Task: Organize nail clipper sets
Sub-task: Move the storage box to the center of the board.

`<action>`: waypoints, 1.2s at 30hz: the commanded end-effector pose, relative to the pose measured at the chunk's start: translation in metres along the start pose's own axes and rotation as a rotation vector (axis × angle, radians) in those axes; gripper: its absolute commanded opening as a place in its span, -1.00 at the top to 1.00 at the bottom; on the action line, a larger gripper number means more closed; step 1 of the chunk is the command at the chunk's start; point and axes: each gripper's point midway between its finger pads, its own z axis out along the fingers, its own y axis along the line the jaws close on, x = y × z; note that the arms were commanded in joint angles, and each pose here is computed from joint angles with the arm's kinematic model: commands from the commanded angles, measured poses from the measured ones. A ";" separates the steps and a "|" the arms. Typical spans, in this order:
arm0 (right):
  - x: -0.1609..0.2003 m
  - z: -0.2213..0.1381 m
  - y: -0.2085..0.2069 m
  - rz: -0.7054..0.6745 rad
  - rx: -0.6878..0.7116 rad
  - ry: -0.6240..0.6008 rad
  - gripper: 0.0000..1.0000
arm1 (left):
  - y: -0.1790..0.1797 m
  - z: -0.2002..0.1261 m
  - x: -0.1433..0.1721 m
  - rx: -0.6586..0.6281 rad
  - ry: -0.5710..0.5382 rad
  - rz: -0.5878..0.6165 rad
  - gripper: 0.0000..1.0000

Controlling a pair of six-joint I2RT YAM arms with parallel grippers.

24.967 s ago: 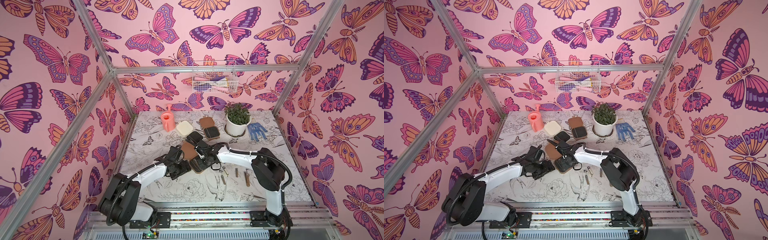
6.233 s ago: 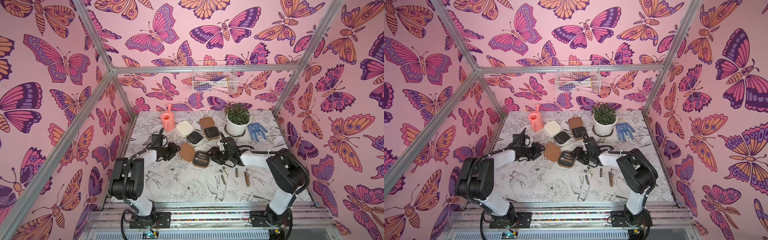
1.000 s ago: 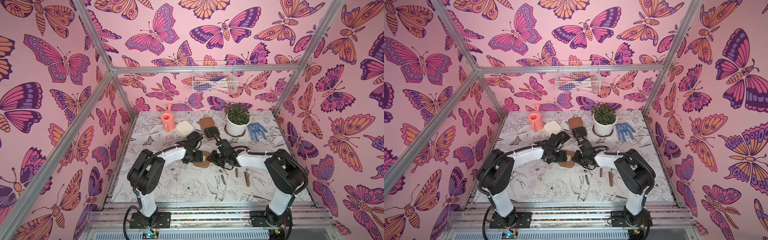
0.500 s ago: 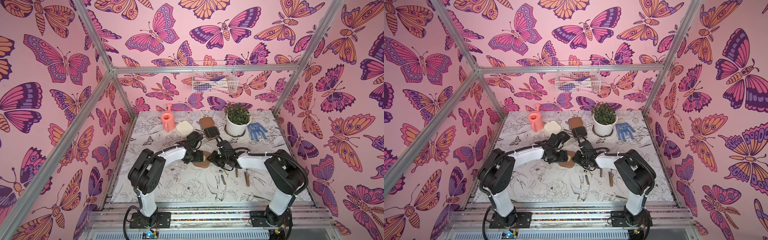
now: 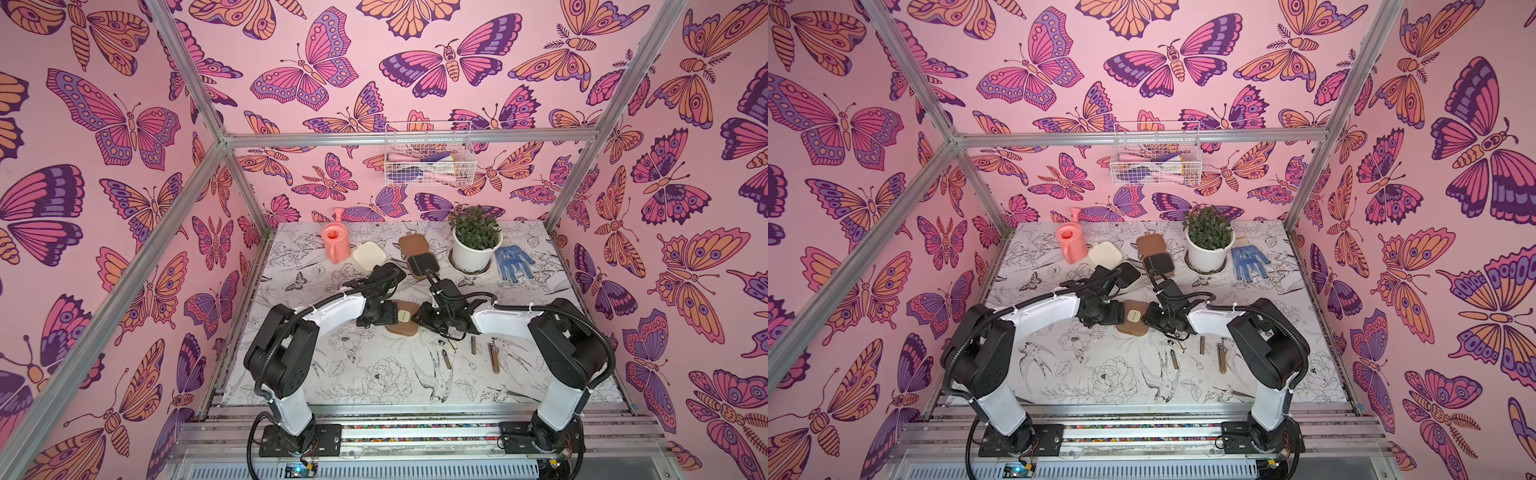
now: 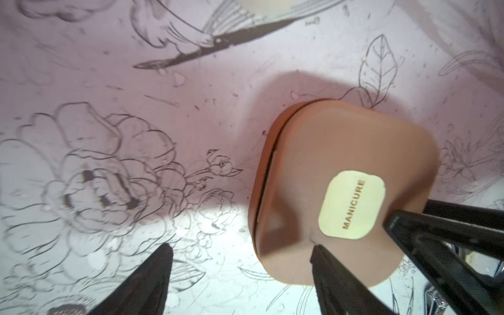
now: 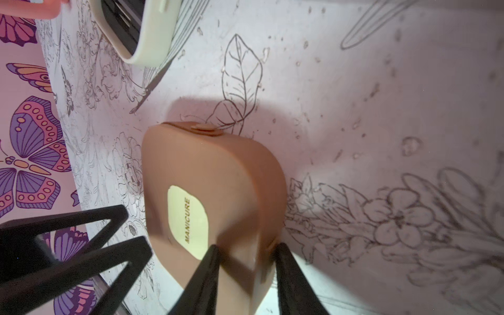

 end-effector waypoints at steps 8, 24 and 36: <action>0.015 0.044 0.005 -0.031 0.045 0.109 0.31 | 0.010 -0.098 -0.028 0.021 -0.220 -0.022 -0.68; 0.038 0.108 0.136 -0.086 -0.089 0.184 0.26 | 0.049 -0.153 -0.017 0.040 -0.297 -0.136 -0.76; -0.070 -0.022 0.145 -0.578 -0.052 -0.018 0.02 | 0.047 -0.145 -0.021 0.046 -0.267 -0.169 -0.73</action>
